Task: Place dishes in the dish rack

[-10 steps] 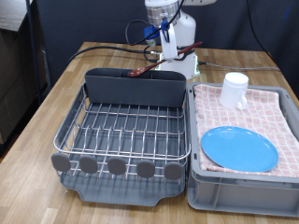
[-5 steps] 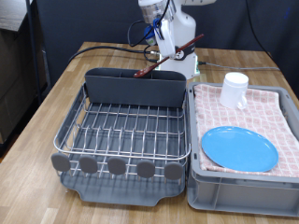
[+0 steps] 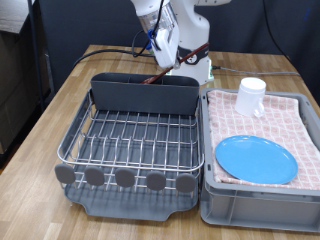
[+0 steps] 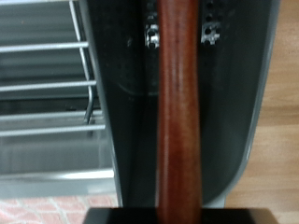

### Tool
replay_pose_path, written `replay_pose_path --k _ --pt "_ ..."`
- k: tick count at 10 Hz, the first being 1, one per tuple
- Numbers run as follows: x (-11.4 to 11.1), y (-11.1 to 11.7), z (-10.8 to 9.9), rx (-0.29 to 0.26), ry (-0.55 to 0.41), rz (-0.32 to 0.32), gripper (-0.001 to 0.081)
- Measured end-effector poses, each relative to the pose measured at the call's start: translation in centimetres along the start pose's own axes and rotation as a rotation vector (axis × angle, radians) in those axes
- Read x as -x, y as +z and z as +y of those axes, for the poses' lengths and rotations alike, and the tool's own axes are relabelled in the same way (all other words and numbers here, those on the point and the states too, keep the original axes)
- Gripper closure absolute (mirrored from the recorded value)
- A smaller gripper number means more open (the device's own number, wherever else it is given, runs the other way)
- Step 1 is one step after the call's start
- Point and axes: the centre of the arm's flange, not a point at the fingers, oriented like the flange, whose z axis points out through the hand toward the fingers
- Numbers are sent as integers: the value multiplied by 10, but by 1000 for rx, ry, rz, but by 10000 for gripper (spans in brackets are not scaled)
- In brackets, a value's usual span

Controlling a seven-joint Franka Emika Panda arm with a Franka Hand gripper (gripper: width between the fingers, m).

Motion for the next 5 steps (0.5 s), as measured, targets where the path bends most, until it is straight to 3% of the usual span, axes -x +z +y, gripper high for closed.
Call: replay_pose_path --k 4,5 --pt "-16 9 -16 -26 1 1 714" --pt "-17 11 -18 -37 4 3 663"
